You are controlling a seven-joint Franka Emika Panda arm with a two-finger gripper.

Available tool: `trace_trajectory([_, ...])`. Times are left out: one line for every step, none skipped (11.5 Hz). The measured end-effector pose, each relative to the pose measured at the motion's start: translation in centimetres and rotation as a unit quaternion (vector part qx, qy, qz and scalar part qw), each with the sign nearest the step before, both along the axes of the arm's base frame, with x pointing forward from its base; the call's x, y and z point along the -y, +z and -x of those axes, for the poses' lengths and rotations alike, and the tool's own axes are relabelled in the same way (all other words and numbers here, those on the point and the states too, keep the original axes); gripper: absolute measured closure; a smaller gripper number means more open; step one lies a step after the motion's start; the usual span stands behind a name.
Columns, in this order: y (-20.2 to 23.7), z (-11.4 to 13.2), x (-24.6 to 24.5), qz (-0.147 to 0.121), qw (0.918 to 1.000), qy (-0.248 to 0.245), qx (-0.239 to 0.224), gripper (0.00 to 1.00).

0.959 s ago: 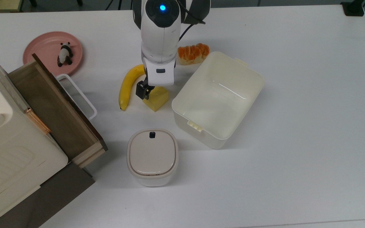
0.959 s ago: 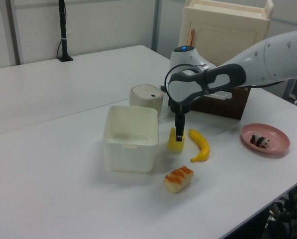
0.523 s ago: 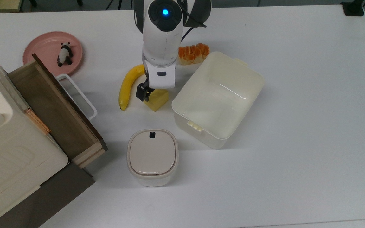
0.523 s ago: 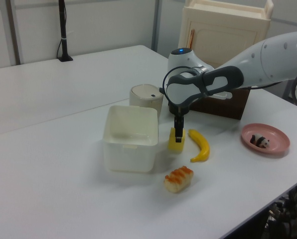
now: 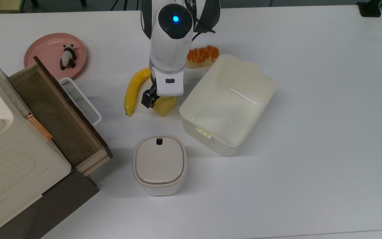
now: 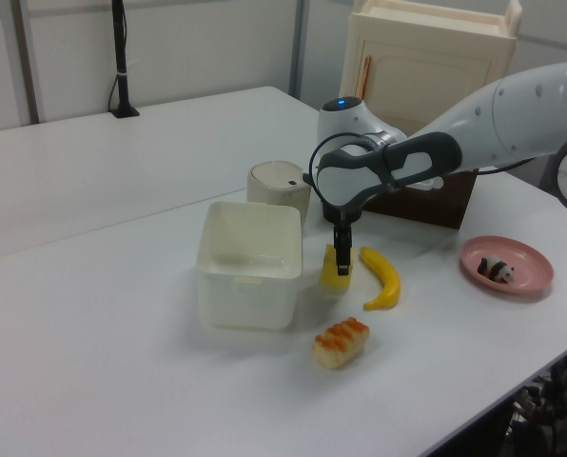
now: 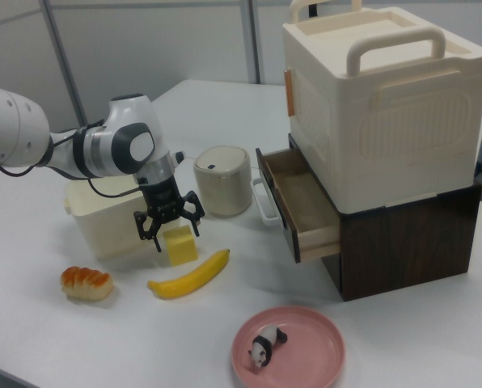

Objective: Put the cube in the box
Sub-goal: 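Close the gripper around the yellow cube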

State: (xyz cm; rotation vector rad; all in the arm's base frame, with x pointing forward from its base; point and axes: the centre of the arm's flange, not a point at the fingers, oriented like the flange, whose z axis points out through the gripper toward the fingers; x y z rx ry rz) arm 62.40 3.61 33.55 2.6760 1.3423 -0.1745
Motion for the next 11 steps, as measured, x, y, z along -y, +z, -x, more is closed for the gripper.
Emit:
trace_trajectory([-0.1,-0.1,0.1,0.007,1.0000,0.005,0.000,0.05])
trace_trajectory([-0.2,-0.1,0.1,0.012,0.9999,0.008,-0.001,0.18])
trace_trajectory([-0.2,-0.2,0.1,0.014,0.9999,0.010,0.000,0.35])
trace_trajectory([0.0,-0.2,0.1,0.014,0.9999,0.010,0.002,0.40])
trace_trajectory([0.0,-0.3,0.1,0.014,0.9999,0.010,0.002,0.40])
trace_trajectory([0.0,-0.3,0.1,0.014,0.9999,0.010,0.002,0.40])
trace_trajectory([0.0,-0.3,0.1,0.014,0.9999,0.010,0.002,0.40])
trace_trajectory([0.0,-0.3,0.1,0.014,0.9999,0.010,0.003,0.40])
trace_trajectory([0.4,-0.4,0.0,0.013,0.9998,0.010,0.006,0.40])
trace_trajectory([1.4,-0.6,0.1,0.013,0.9998,0.008,0.016,0.40])
trace_trajectory([3.1,-0.8,0.2,0.012,0.9994,0.006,0.031,0.40])
